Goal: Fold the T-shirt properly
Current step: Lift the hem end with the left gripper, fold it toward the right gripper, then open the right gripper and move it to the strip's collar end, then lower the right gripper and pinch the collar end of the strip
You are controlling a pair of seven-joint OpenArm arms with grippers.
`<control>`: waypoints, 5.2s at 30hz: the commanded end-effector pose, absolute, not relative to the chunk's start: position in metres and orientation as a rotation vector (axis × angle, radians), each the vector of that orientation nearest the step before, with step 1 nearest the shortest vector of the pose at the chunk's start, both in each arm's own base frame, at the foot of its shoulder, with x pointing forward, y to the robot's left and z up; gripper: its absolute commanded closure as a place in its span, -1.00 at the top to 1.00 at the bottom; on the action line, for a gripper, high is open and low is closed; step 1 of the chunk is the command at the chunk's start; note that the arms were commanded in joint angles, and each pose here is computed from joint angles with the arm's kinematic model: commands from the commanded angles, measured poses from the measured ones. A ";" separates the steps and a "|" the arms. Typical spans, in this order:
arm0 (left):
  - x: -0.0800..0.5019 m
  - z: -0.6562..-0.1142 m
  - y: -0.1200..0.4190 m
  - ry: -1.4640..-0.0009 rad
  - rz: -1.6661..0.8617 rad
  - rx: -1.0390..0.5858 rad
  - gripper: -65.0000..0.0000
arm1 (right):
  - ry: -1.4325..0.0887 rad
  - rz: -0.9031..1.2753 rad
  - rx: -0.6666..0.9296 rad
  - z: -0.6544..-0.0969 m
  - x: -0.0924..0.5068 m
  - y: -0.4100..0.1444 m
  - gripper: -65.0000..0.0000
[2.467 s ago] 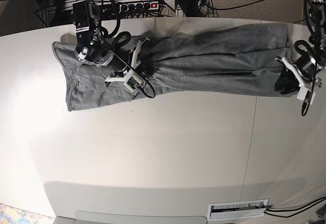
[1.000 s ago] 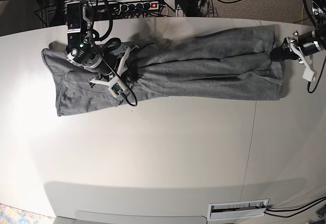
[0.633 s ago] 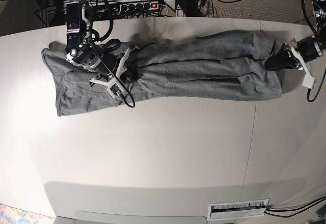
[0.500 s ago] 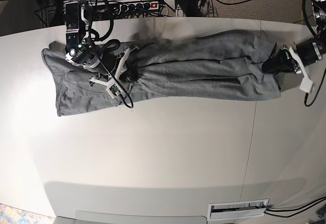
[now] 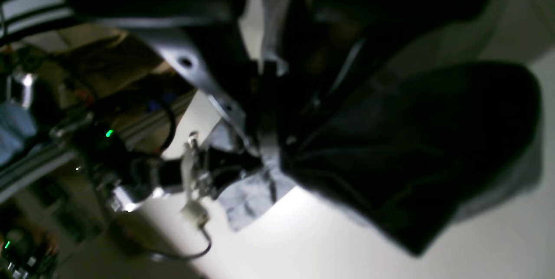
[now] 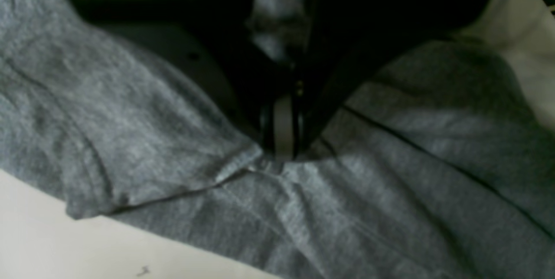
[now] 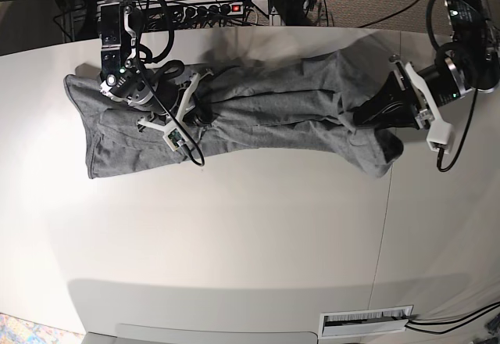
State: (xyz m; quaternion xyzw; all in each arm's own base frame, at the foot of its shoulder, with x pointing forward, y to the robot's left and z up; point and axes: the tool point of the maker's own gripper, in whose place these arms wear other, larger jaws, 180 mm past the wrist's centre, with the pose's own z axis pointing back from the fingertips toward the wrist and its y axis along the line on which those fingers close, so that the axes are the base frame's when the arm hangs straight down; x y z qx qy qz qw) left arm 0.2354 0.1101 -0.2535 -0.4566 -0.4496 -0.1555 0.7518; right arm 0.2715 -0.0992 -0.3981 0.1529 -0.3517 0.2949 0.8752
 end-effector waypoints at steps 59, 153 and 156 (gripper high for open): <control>0.251 -0.357 0.013 -0.923 -0.556 -0.658 -1.00 | -0.790 0.649 0.233 -0.340 0.278 -0.114 -1.00; 0.193 -0.439 0.164 -0.568 -0.752 -0.331 -1.00 | -0.614 0.226 0.553 -0.344 0.309 -0.239 -0.11; 0.193 -0.439 0.164 -0.568 -0.752 -0.332 -1.00 | -0.671 0.205 0.503 -0.326 0.313 -0.262 -0.11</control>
